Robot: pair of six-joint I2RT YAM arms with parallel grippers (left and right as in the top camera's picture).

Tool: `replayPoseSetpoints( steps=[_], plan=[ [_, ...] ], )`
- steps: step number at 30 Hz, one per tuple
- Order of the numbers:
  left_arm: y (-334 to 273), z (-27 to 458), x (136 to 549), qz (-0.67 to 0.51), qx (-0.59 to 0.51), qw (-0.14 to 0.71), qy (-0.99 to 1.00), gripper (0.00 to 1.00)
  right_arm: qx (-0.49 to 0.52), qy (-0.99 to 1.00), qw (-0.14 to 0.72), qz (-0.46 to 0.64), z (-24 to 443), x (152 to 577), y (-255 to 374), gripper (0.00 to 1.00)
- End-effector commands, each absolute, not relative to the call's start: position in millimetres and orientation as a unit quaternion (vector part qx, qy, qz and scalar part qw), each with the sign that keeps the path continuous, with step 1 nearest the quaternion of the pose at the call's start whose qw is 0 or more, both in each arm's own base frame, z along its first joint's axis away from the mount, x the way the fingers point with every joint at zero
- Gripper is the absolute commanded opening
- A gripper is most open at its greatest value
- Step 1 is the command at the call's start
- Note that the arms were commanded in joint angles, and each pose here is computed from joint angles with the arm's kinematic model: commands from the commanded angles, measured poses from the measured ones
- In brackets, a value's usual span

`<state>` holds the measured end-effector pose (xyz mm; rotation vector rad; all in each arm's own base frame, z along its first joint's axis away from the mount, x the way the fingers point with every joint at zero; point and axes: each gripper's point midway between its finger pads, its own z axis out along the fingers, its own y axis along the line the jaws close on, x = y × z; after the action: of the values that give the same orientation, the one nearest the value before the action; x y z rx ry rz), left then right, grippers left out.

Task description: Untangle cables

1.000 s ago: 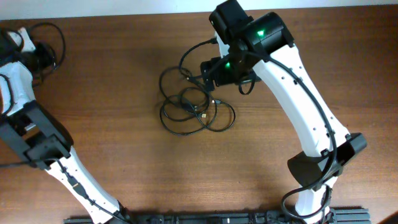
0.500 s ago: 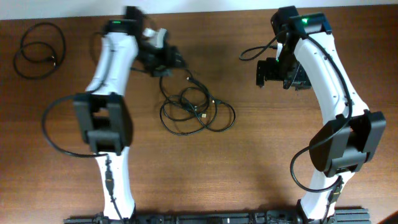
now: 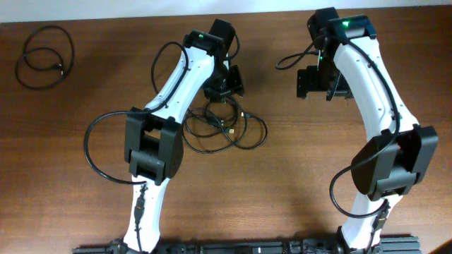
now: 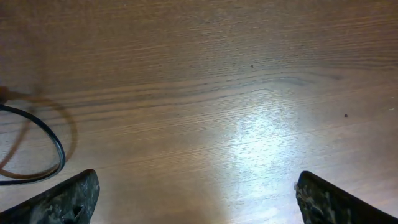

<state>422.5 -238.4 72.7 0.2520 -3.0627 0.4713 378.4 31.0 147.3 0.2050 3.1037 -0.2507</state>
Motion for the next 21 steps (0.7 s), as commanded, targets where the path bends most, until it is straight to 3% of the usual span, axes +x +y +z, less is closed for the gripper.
replayPoseSetpoints(
  steps=[1, 2, 3, 4, 5, 9, 12, 17, 21],
  plan=[
    [-236, 68, 425, 0.138, 0.089, 0.011, -0.986, 0.45, 0.069, 0.993, 0.015, -0.093, 150, 379, 24, 0.99],
    [-233, 63, 429, 0.128, 0.090, 0.003, -0.988, 0.43, 0.069, 0.993, 0.015, -0.093, 150, 379, 24, 0.98],
    [-230, 59, 434, 0.118, 0.090, -0.008, -0.989, 0.33, 0.069, 0.993, 0.015, -0.093, 150, 379, 24, 0.99],
    [-229, 59, 434, 0.116, 0.091, -0.008, -0.989, 0.13, 0.069, 0.993, 0.015, -0.093, 150, 379, 24, 0.99],
    [-228, 59, 435, 0.116, 0.091, -0.008, -0.989, 0.00, 0.069, 0.993, 0.015, -0.093, 150, 379, 24, 0.99],
    [-232, 88, 441, 0.129, 0.069, -0.033, -0.989, 0.00, 0.069, 0.993, 0.015, -0.093, 150, 379, 24, 0.99],
    [-235, 148, 449, 0.150, 0.035, -0.085, -0.984, 0.00, 0.069, 0.993, 0.015, -0.093, 150, 379, 24, 0.99],
    [-236, 290, 452, 0.215, -0.006, -0.238, -0.947, 0.00, 0.069, 0.993, 0.015, -0.093, 150, 379, 24, 0.98],
    [-221, 442, 438, 0.256, -0.059, -0.445, -0.856, 0.00, 0.069, 0.993, 0.015, -0.093, 150, 379, 24, 0.99]
  ],
)
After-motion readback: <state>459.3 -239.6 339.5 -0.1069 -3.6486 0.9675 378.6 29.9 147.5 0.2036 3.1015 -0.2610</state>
